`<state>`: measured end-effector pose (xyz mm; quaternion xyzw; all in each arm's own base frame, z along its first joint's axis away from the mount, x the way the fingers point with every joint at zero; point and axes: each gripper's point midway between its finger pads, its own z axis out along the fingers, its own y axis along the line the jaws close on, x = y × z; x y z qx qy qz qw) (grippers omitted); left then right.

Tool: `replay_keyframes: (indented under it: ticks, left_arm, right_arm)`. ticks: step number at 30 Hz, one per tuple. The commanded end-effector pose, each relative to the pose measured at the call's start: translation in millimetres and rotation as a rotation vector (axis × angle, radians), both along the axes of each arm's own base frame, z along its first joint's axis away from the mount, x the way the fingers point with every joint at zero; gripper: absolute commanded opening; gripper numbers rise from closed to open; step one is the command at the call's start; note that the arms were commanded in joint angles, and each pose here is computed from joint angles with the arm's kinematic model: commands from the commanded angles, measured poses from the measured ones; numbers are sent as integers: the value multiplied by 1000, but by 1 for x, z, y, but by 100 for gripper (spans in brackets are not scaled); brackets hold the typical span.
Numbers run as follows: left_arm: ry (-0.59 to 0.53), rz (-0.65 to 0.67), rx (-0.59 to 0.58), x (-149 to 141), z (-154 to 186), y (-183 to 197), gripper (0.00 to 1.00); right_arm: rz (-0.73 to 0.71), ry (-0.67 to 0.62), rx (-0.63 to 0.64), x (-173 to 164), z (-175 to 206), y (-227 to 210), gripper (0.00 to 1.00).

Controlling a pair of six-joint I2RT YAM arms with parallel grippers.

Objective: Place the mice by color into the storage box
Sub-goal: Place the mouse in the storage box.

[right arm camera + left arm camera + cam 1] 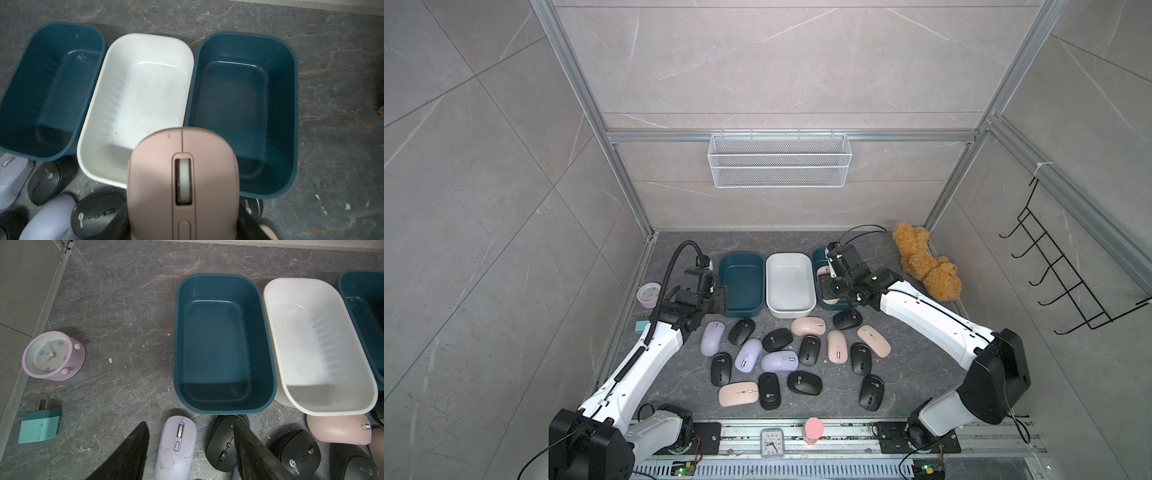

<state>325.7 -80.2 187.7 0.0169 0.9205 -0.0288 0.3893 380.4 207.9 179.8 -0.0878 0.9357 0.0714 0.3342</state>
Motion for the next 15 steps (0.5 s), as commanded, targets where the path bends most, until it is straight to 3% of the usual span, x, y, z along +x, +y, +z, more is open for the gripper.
replay_keyframes:
  ticks: [1,7,15]
  left_arm:
    - [-19,-4,21,2,5,1,67]
    - [-28,-6,19,1,7,2,67]
    - [-11,-10,21,4,2,0,67]
  right_arm:
    - [-15,-36,72,35,6,5,56]
    - [-78,8,56,71,-26,-9,55]
    - [-121,66,0,90,-67,-21,55]
